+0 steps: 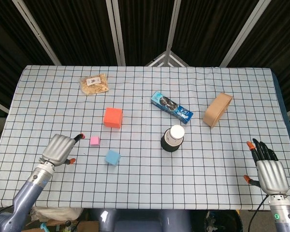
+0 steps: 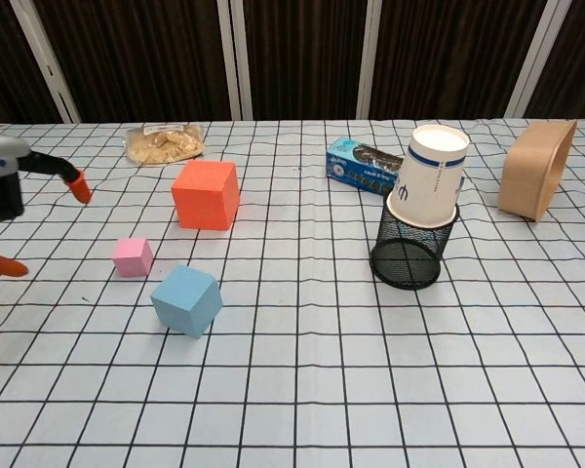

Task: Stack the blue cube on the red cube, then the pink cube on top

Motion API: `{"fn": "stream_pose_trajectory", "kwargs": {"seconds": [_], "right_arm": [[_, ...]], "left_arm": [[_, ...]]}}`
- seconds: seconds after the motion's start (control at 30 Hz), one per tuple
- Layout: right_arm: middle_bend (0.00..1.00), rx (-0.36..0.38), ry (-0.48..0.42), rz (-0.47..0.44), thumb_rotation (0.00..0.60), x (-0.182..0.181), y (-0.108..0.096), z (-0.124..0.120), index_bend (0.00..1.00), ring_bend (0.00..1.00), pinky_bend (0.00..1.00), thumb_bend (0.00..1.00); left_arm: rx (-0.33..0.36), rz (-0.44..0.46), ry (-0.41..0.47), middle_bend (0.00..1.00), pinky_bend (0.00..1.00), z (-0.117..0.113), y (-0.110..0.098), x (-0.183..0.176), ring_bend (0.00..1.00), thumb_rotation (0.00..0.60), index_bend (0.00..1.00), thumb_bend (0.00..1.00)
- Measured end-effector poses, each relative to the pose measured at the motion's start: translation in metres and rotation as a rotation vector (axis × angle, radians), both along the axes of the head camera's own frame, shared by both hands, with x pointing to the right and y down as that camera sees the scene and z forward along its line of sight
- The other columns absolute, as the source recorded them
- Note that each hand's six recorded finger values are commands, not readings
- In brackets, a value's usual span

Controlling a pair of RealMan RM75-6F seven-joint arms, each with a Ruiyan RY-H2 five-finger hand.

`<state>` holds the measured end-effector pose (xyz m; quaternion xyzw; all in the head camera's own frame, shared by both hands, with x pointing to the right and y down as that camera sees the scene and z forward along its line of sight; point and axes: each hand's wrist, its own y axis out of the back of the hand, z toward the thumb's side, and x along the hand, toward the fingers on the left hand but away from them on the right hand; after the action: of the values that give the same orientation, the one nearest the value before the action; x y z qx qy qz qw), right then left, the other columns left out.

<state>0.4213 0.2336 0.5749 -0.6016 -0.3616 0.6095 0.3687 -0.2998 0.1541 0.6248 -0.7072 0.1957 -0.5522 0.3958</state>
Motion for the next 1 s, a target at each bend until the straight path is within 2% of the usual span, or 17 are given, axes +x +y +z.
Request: {"fn": "stream_pose_trajectory", "kwargs": {"seconds": [0.13,0.33,0.73,1.0], "right_arm": [[0.0,0.006,-0.004,-0.001,0.6,0.0,0.0,-0.002,0.0,0.0,0.17,0.11],[0.0,0.0,-0.008,0.004,0.6,0.002,-0.001,-0.002,0.0,0.0,0.17,0.11],[0.0,-0.005,-0.019,0.008,0.6,0.004,-0.001,-0.003,0.0,0.0,0.17,0.11],[0.0,-0.011,-0.019,0.015,0.6,0.006,-0.001,-0.002,0.0,0.0,0.17,0.11]], "left_arm": [[-0.047,0.034,0.041,0.98,0.85,0.008,0.006,0.041,0.84,0.6,0.29,0.09],[-0.081,0.071,0.07,0.98,0.85,0.018,0.015,0.073,0.84,0.6,0.29,0.09],[-0.057,0.086,0.067,0.98,0.85,0.029,0.013,0.098,0.84,0.6,0.29,0.11],[-0.07,0.125,0.067,0.98,0.85,0.034,0.02,0.112,0.84,0.6,0.31,0.13]]}}
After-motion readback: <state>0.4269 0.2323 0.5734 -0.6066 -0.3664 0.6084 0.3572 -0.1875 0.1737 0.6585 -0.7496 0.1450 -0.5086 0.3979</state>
